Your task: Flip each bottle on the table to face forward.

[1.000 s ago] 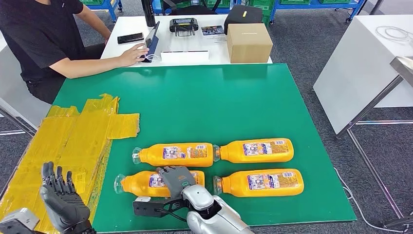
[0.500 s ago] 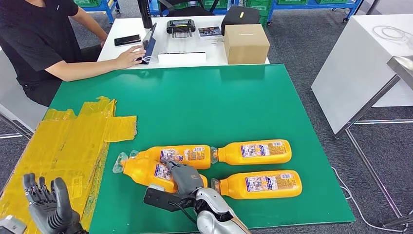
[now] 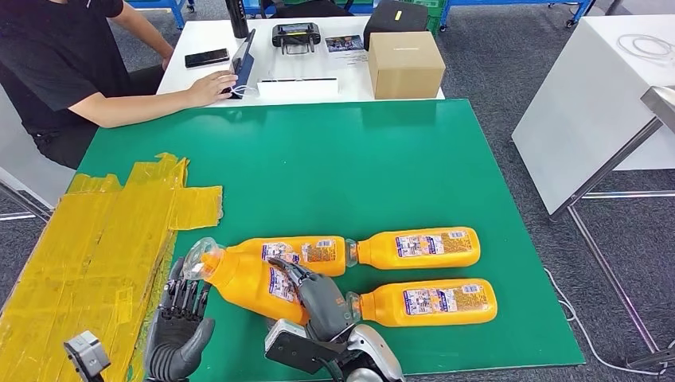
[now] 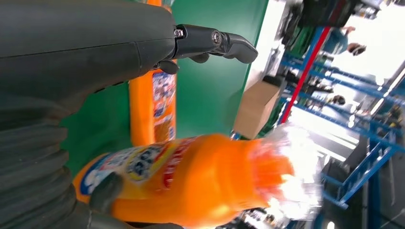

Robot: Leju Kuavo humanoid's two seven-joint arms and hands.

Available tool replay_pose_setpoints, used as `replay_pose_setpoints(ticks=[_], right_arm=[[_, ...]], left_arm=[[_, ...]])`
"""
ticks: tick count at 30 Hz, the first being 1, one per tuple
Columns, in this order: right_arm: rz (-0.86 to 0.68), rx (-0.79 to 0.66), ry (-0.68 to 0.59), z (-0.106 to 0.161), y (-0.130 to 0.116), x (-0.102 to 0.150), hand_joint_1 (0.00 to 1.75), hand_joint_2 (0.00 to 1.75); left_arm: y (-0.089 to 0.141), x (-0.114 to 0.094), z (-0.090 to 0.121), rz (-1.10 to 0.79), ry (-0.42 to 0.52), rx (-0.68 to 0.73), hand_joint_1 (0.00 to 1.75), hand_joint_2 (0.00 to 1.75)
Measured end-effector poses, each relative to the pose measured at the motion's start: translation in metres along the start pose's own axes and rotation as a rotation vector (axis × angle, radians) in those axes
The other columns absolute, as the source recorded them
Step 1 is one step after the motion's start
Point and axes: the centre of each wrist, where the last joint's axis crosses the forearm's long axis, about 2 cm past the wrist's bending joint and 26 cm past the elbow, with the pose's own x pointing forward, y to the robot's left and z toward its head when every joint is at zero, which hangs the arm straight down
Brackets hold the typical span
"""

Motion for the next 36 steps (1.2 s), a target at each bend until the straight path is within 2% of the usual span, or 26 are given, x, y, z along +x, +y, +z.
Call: replay_pose_setpoints(ticks=[15,27,36], right_arm=[[-0.002,0.002,-0.024,0.0,-0.002,0.002,1.75,1.75],[0.022,0.1,-0.046,-0.001,0.009,0.001,1.75,1.75],[0.035,0.14,-0.064,-0.002,0.014,0.003,1.75,1.75]], left_arm=[[-0.003,-0.007,0.004,0.022,0.012,-0.042,0.0,1.75],[0.001,-0.009,0.002,0.119,-0.045,0.023,0.0,1.75],[0.007,-0.012,0.004,0.136,-0.051,0.042,0.0,1.75]])
